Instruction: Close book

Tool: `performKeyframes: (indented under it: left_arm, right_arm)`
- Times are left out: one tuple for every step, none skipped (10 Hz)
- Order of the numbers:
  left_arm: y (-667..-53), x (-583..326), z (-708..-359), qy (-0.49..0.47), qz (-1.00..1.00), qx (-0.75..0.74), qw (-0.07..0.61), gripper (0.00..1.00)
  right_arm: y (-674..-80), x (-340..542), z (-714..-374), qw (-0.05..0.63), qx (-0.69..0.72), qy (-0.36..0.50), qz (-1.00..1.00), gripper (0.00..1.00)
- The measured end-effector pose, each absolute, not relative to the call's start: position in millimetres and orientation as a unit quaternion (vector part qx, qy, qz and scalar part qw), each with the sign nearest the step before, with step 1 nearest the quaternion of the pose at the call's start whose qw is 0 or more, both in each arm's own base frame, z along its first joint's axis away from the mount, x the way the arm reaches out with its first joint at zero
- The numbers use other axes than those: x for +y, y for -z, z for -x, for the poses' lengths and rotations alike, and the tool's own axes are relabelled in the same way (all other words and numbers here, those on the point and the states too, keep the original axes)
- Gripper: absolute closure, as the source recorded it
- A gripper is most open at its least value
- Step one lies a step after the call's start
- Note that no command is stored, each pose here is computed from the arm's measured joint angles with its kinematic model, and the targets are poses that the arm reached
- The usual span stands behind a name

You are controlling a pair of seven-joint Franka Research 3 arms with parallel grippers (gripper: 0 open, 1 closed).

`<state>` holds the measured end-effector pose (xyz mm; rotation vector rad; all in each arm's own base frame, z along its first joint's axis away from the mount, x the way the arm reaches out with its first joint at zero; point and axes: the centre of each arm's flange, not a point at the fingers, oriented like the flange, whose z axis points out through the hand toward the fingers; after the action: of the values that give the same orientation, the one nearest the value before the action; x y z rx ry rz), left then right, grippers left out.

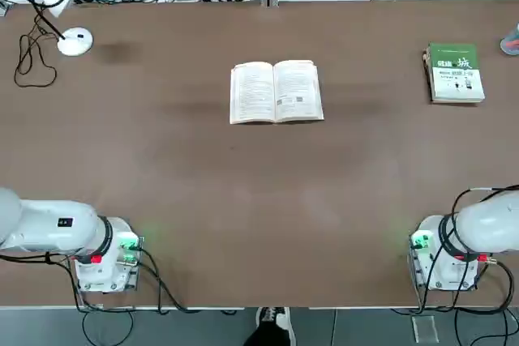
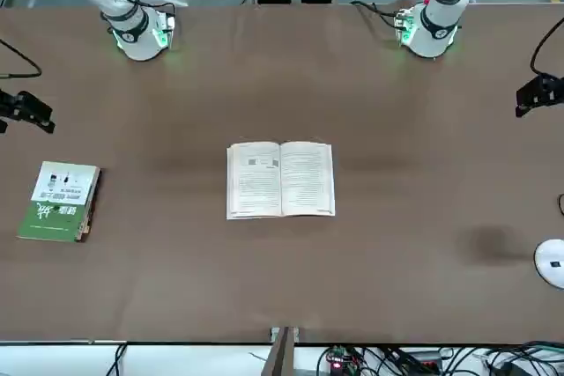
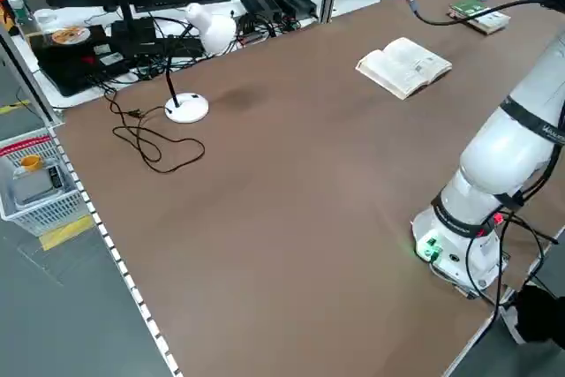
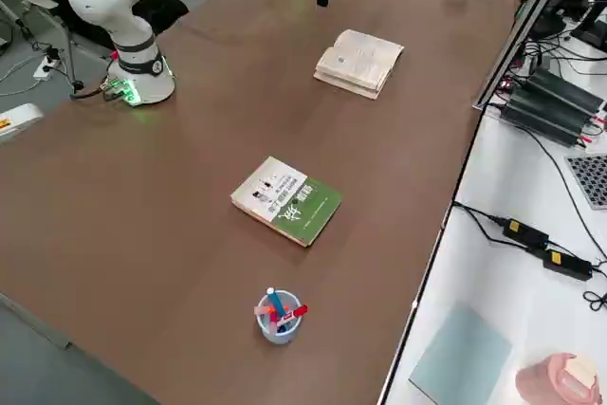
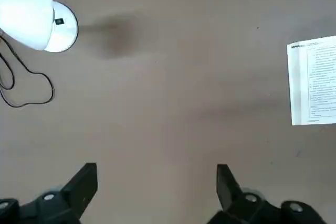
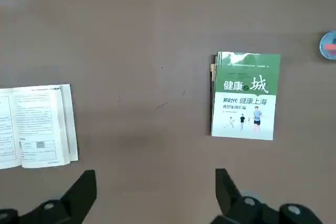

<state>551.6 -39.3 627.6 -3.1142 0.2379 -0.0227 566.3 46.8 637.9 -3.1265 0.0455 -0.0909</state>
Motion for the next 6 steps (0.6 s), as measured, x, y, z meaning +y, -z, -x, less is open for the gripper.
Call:
performKeyframes:
  left_arm:
    - [-628.7, -40.2, -553.5, 0.009, 0.997, 0.079, 0.009, 0.0]
    - [-629.9, -42.6, -556.8, 0.011, 0.996, 0.088, 0.009, 0.0]
    - [-629.7, -46.8, -561.0, 0.012, 0.995, 0.1, 0.008, 0.0]
    - [-627.4, -53.3, -566.1, 0.012, 0.993, 0.116, 0.008, 0.0]
    - [-622.4, -63.8, -571.6, 0.009, 0.991, 0.134, 0.007, 0.0]
    - [-616.0, -77.4, -577.5, 0.006, 0.988, 0.153, 0.006, 0.0]
  right_arm:
    - [-638.0, 46.8, -566.7, 0.007, 0.015, 0.031, 0.999, 0.0]
    - [-638.1, 46.9, -567.4, 0.007, 0.015, 0.034, 0.999, 0.0]
    - [-637.8, 46.9, -568.3, 0.007, 0.015, 0.036, 0.999, 0.0]
    - [-636.6, 47.0, -569.6, 0.008, 0.015, 0.04, 0.999, 0.0]
    - [-633.6, 47.1, -571.7, 0.008, 0.015, 0.044, 0.999, 0.0]
    - [-627.9, 47.3, -574.4, 0.008, 0.015, 0.048, 0.999, 0.0]
